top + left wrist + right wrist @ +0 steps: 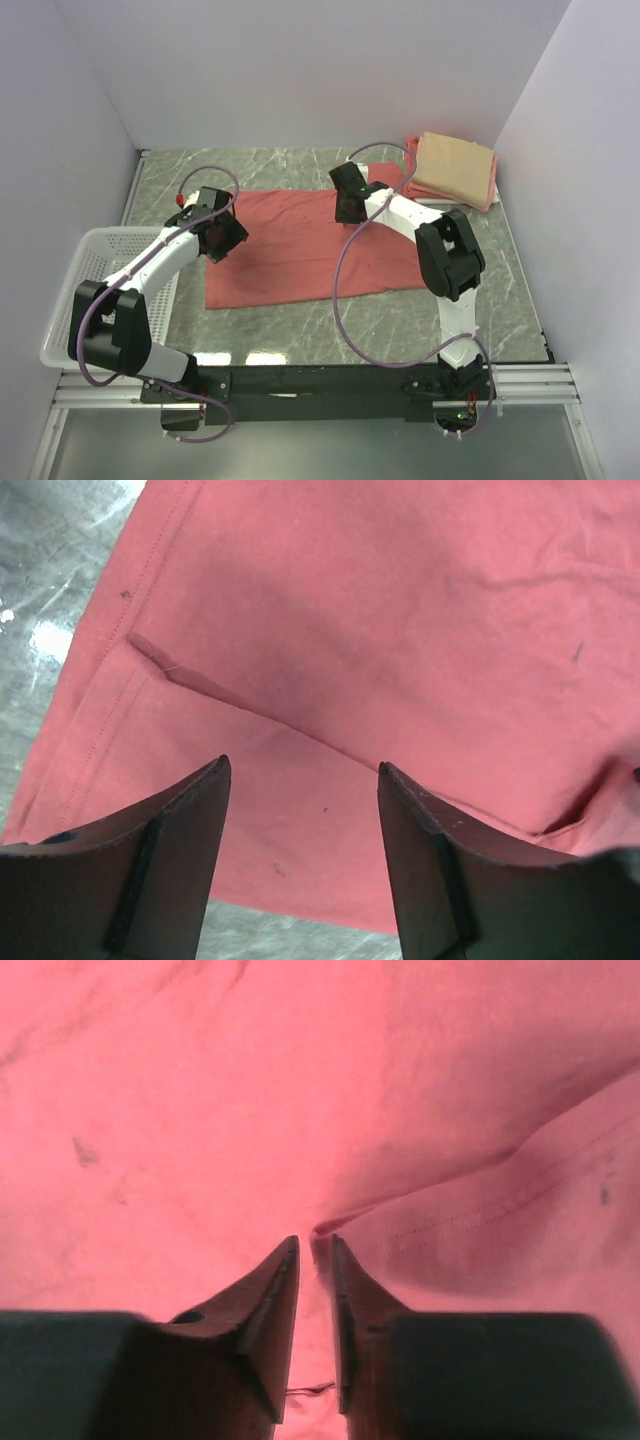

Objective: Fold and stack the t-shirts
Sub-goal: Fold the tshirt

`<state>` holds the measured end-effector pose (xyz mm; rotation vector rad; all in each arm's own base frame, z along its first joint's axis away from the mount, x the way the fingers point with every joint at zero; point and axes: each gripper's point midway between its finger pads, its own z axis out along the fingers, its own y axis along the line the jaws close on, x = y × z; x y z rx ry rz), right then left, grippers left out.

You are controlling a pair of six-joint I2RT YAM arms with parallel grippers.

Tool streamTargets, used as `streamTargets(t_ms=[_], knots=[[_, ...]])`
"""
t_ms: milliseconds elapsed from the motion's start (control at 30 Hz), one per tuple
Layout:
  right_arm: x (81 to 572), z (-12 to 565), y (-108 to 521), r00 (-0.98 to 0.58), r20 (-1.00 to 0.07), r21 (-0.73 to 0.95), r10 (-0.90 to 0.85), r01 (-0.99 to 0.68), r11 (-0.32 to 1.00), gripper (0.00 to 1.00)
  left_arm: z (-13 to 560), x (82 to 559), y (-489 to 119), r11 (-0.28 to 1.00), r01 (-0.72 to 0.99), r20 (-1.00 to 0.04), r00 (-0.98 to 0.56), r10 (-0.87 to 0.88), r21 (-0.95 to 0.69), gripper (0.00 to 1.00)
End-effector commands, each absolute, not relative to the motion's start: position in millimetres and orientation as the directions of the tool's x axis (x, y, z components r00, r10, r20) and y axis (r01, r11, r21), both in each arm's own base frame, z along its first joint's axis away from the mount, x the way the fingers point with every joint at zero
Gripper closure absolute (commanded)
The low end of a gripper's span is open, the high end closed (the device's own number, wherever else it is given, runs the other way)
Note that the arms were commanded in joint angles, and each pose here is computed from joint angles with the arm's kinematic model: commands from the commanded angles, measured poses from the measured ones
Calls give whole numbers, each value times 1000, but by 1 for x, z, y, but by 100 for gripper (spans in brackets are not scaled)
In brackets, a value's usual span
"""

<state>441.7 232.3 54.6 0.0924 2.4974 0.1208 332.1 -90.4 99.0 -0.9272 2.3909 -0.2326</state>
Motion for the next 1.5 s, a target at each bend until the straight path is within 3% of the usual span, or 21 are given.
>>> streamTargets(t_ms=[0,133,333,767,1233,1333,1467], knots=[[450,72,239,-768,-632,125,99,25,992,62,88,331,-76,682,-658,-434,-538,-723,-320,38],[444,87,227,-744,-657,124,121,51,991,50,78,325,-62,603,-746,-439,-459,-772,-281,44],[426,106,193,-726,-647,193,231,137,972,48,76,316,-41,523,-821,-487,-369,-791,-228,57],[381,101,131,-673,-589,377,447,261,889,47,58,331,-34,479,-865,-511,-348,-786,-149,57],[352,85,102,-656,-559,399,507,323,858,47,41,336,-39,482,-869,-487,-375,-789,-112,61],[350,85,96,-650,-561,399,514,332,855,47,39,336,-40,486,-867,-482,-381,-789,-110,66],[348,82,90,-644,-560,395,522,347,851,47,37,334,-39,486,-868,-481,-386,-787,-99,84]])
